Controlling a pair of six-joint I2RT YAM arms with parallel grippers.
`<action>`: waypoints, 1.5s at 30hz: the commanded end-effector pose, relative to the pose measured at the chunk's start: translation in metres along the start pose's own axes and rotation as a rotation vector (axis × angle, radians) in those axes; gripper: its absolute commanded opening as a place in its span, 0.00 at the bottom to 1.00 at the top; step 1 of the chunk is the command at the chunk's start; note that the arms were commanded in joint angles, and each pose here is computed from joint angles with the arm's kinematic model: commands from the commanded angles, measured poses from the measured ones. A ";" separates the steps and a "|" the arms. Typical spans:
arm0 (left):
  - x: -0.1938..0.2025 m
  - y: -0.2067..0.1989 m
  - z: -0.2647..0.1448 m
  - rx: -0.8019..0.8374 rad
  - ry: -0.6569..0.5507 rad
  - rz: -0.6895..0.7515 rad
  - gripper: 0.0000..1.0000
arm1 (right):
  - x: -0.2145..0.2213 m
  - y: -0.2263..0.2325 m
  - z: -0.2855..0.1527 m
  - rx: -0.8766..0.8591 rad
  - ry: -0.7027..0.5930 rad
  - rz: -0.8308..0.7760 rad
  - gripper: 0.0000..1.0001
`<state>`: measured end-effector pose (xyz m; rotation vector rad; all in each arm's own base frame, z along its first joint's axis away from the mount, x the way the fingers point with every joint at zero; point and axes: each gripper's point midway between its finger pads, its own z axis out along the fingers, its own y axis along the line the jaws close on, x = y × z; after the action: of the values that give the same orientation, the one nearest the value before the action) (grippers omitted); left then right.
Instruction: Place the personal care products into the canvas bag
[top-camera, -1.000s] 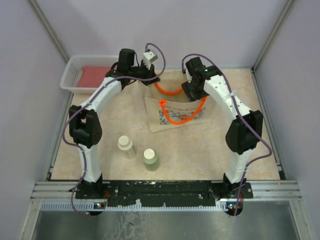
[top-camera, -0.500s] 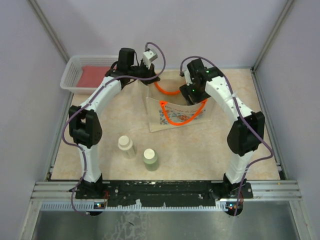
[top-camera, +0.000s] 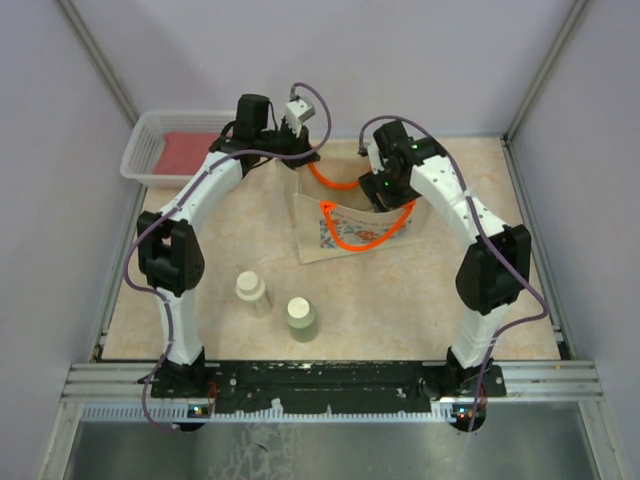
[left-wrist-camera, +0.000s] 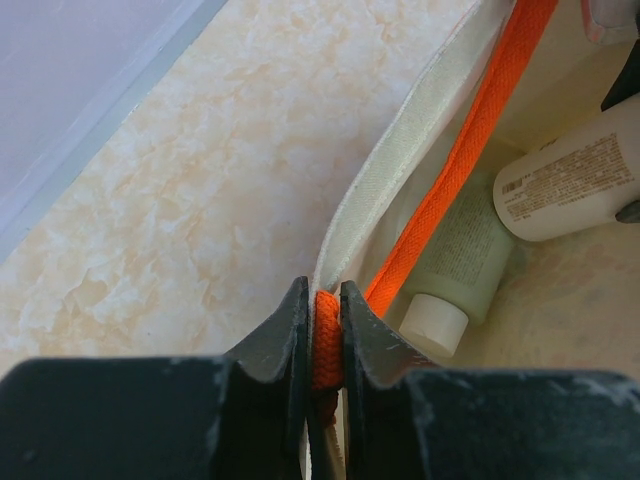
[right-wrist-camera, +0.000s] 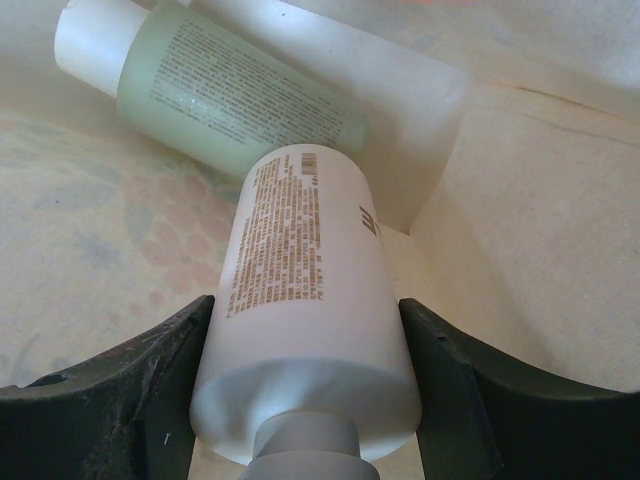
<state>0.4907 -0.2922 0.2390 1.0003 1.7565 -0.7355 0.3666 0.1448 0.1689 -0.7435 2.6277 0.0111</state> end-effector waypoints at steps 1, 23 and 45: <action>-0.020 0.006 -0.006 -0.008 -0.040 0.049 0.00 | 0.033 0.011 0.042 -0.019 0.165 -0.009 0.00; -0.020 0.009 -0.004 -0.010 -0.035 0.051 0.00 | 0.069 0.038 0.071 -0.072 0.276 -0.058 0.00; -0.012 0.006 0.003 0.019 -0.030 0.025 0.00 | -0.024 0.021 -0.072 -0.005 -0.254 0.088 0.99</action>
<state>0.4940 -0.2922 0.2407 1.0133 1.7505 -0.7252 0.3421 0.1619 0.1688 -0.6936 2.6285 0.0701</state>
